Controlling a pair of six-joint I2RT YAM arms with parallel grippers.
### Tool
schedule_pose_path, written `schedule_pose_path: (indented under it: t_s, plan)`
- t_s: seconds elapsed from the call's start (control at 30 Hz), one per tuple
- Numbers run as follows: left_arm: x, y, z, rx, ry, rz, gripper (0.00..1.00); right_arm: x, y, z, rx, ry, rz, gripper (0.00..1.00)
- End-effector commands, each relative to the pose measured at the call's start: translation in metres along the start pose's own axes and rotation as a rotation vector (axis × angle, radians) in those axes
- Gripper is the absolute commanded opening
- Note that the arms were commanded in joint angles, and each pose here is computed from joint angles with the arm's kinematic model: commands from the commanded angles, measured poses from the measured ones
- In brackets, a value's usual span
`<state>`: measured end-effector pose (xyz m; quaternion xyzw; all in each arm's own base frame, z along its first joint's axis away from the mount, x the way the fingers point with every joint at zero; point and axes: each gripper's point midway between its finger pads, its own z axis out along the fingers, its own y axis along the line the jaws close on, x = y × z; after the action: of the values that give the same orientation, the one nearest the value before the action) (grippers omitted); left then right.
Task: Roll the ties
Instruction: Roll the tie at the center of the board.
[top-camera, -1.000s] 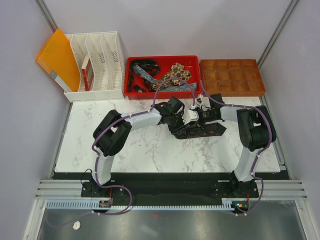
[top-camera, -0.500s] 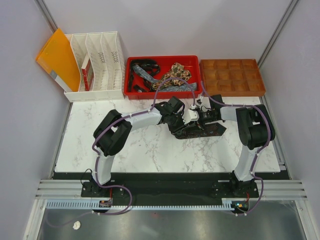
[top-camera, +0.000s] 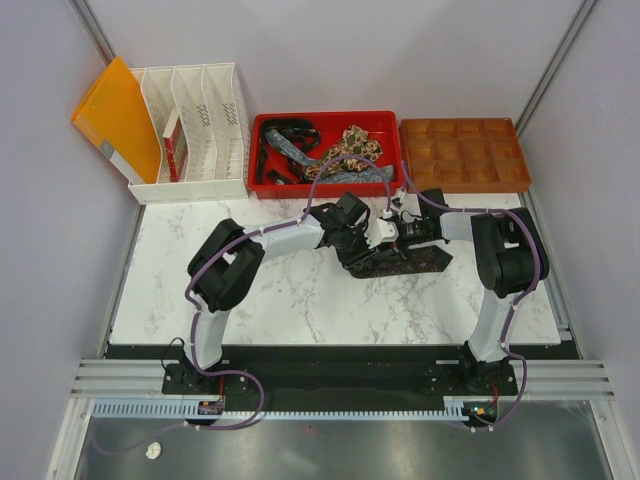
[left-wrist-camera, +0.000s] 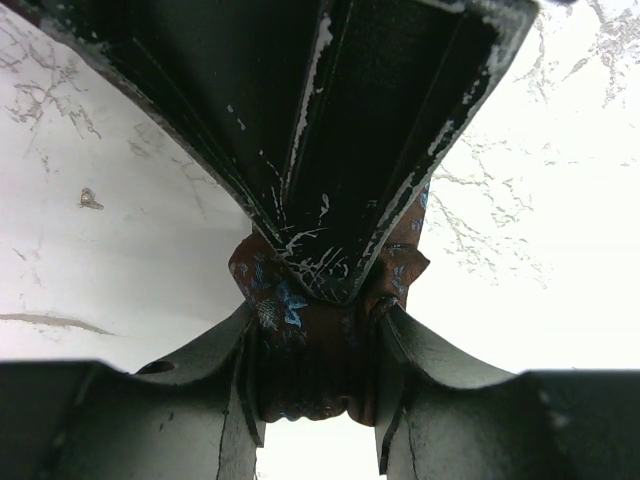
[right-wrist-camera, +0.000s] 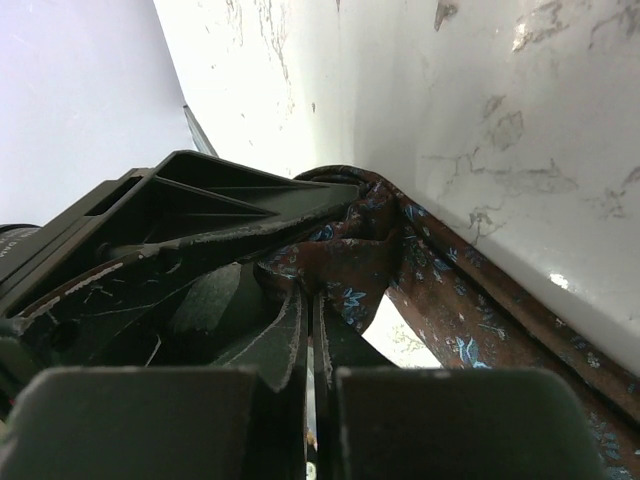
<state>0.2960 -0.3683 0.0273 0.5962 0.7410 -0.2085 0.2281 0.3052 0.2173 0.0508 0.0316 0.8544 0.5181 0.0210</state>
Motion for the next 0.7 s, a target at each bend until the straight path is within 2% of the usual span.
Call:
schedule_pose_path:
  t_s: [0.0,0.23,0.33,0.67]
  plan:
    - [0.043,-0.012,0.013,0.047,0.135,-0.028,0.45,0.005,-0.021,0.001,0.086,0.028,-0.036,0.0]
    - [0.016,-0.011,-0.003,0.041,0.014,-0.041,0.62,0.003,-0.047,-0.005,0.196,0.026,-0.054,0.0]
    - [0.001,-0.009,-0.013,0.03,-0.055,-0.028,0.77,0.003,-0.056,-0.008,0.235,0.02,-0.053,0.0]
    - [-0.019,-0.01,-0.028,0.02,-0.176,-0.006,0.87,0.0,-0.075,-0.017,0.329,0.014,-0.067,0.0]
